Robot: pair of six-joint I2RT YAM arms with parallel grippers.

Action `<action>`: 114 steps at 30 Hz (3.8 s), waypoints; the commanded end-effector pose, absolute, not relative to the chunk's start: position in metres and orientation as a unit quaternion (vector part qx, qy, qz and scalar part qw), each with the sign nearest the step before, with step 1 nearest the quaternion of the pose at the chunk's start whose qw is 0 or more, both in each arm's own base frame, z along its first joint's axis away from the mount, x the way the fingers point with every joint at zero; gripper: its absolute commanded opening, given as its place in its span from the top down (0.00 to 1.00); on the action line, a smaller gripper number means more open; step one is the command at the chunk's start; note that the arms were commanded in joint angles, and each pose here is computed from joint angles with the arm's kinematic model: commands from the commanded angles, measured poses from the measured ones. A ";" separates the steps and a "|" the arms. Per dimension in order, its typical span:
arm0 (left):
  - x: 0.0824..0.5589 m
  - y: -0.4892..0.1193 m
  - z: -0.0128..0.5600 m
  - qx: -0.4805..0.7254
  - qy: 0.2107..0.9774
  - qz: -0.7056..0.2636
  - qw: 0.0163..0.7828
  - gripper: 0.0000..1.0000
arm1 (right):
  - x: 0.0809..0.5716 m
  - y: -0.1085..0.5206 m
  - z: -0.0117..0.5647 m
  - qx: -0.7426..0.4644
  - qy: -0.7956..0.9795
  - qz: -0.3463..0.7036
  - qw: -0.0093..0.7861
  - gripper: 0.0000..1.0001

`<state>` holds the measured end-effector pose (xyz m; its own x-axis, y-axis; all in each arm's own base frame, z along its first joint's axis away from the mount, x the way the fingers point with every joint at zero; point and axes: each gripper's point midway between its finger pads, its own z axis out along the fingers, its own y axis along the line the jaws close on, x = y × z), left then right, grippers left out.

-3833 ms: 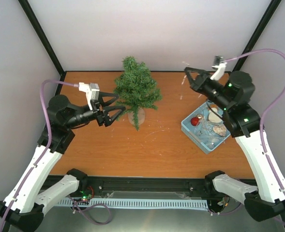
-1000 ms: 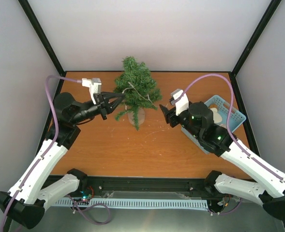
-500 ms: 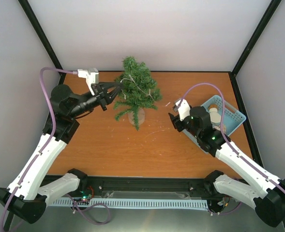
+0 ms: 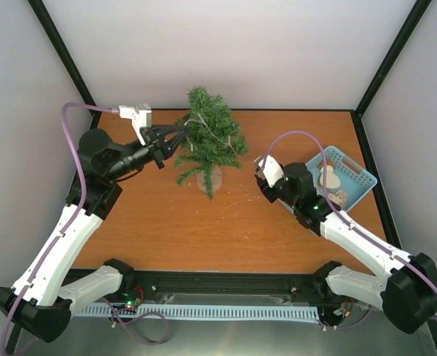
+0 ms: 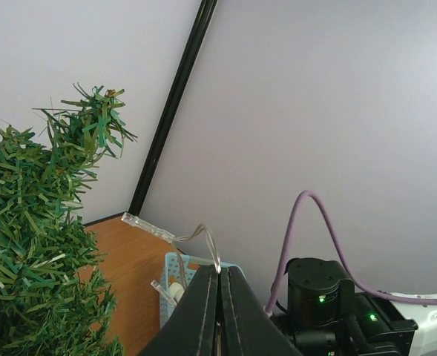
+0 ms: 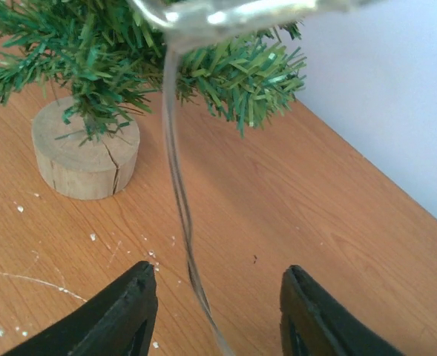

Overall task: Decorate the small christmas tree
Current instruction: Wrap the decoration item around the Christmas tree.

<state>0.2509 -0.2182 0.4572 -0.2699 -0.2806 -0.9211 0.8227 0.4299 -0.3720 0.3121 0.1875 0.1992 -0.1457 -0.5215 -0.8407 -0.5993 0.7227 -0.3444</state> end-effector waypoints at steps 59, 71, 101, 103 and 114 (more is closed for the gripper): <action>0.349 -0.204 0.469 0.087 0.720 -0.398 0.562 0.99 | 0.339 0.139 0.451 -0.263 0.660 -0.052 0.702 0.97; 0.347 -0.212 0.440 0.097 0.733 -0.414 0.531 0.99 | 0.311 0.159 0.401 -0.312 0.686 0.039 0.656 0.97; 0.345 -0.227 0.430 0.009 0.658 -0.582 0.478 0.99 | 0.287 0.185 0.353 -0.352 0.689 0.135 0.619 0.97; 0.348 -0.229 0.426 0.007 0.662 -0.581 0.473 0.97 | 0.285 0.187 0.353 -0.354 0.687 0.143 0.618 0.97; 0.338 -0.224 0.410 0.015 0.676 -0.562 0.476 0.76 | 0.277 0.204 0.334 -0.373 0.689 0.196 0.590 0.97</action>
<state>0.3466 -0.2312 0.3968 -0.5943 -0.5040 -0.6267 0.5144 0.3608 -0.7780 0.2790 0.1979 0.3350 -0.0252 -0.3142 -0.9490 -0.7197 0.6646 -0.2009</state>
